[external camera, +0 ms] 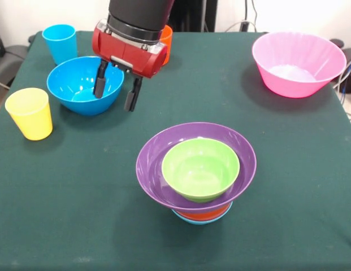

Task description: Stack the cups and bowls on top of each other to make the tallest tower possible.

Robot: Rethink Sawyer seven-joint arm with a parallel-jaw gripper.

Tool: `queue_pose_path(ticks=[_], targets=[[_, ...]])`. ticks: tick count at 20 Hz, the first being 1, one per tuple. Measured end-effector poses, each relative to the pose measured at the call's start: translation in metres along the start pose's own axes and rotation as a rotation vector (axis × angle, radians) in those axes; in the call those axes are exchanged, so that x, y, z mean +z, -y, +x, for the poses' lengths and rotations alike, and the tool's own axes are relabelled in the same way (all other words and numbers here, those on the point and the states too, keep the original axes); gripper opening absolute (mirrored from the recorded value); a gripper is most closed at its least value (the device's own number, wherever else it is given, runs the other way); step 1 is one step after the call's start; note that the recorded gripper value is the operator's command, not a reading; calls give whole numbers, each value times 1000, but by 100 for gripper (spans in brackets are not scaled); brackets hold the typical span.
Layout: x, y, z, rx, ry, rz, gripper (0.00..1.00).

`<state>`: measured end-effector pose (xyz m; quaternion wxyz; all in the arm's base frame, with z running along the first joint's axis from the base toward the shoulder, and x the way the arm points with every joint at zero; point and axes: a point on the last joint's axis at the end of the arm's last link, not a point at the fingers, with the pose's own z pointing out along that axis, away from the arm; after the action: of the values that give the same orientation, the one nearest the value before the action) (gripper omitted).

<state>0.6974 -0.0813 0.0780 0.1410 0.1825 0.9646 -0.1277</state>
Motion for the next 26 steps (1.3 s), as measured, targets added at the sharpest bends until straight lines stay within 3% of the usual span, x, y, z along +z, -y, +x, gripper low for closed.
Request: queue_pose_path(ticks=[7,14,26], targets=[[13,19,18,3,2,-10,100],[24,37,49,13,-48,-8,100],[28,40,94,7,-116,-16,100]])
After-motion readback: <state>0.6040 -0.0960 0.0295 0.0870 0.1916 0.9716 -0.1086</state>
